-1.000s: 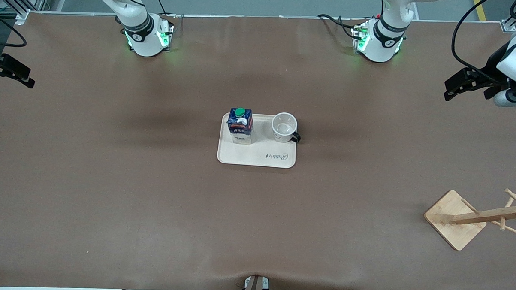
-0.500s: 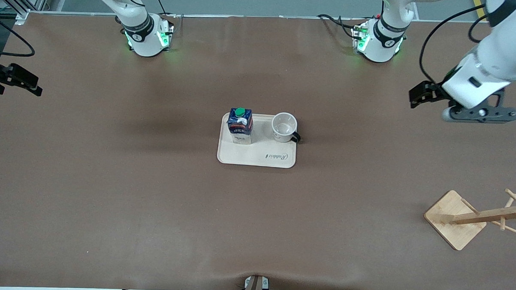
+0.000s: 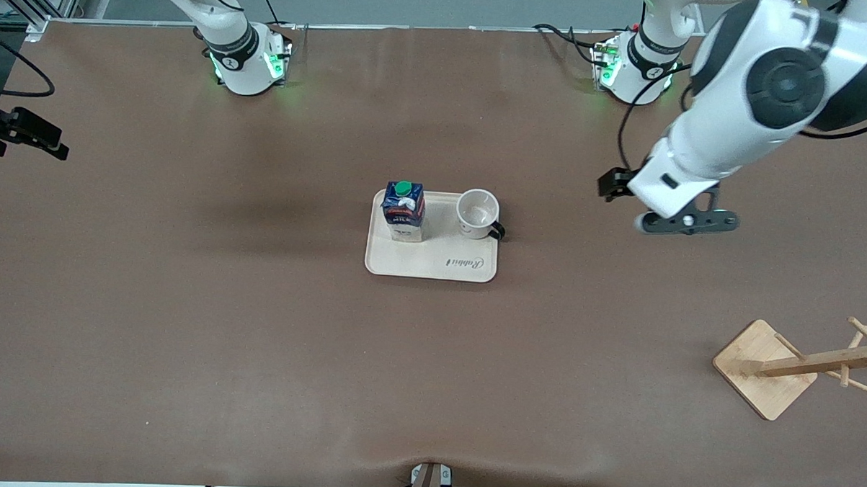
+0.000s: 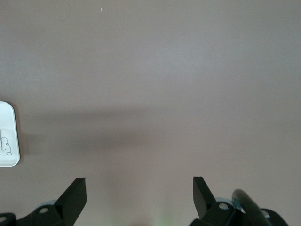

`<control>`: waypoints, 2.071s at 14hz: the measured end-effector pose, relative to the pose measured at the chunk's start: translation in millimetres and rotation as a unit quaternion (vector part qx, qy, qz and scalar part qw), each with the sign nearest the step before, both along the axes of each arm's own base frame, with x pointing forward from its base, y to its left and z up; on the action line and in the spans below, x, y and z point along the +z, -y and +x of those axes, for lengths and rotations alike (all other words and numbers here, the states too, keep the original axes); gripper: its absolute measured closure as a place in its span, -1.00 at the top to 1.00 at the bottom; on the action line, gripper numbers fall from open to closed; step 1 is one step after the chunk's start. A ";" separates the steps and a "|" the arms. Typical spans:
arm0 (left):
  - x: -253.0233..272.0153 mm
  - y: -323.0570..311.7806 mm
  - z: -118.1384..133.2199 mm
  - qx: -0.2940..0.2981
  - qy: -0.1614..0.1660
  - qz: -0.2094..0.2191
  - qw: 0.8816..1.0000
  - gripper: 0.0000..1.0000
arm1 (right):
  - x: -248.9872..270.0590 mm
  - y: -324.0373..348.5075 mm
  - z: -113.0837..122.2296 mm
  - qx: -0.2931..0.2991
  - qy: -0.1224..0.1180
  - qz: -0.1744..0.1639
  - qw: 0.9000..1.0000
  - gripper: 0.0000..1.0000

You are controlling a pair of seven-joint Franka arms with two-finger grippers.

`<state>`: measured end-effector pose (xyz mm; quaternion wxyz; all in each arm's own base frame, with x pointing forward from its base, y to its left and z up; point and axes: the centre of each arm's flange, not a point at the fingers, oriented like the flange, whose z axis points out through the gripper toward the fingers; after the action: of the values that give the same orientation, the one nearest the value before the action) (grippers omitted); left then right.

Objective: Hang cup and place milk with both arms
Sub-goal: 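Reach the left gripper toward the white mug on the tray, then grasp the white mug by its rim with the left gripper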

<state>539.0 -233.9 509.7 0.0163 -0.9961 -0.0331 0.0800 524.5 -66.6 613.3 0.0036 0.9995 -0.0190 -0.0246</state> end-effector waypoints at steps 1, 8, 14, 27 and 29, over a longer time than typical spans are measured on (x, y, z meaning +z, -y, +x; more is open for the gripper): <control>-13.5 20.7 -6.3 0.015 -0.001 0.004 1.000 1.00 | 0.0 0.1 -0.1 0.000 0.000 0.000 1.000 1.00; -133.7 137.8 -52.5 0.155 0.008 0.030 0.987 1.00 | -0.2 -1.7 0.8 0.002 0.000 0.000 1.000 1.00; -216.6 184.5 -106.1 0.260 0.016 0.060 0.963 0.94 | -11.7 3.1 6.2 -0.002 -0.011 0.002 1.000 1.00; -273.9 179.1 -110.9 0.294 0.064 0.041 0.953 -0.84 | -79.8 9.7 33.2 -0.010 -0.083 0.031 0.996 1.00; -260.1 182.6 -99.0 0.290 0.080 0.030 0.953 -0.87 | -101.4 19.3 35.9 -0.028 -0.105 0.062 0.992 1.00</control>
<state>440.0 -416.4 249.6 0.0197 -0.9457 -0.3243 0.0001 560.3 -85.9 511.9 -0.0567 0.9888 -0.0449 -0.1302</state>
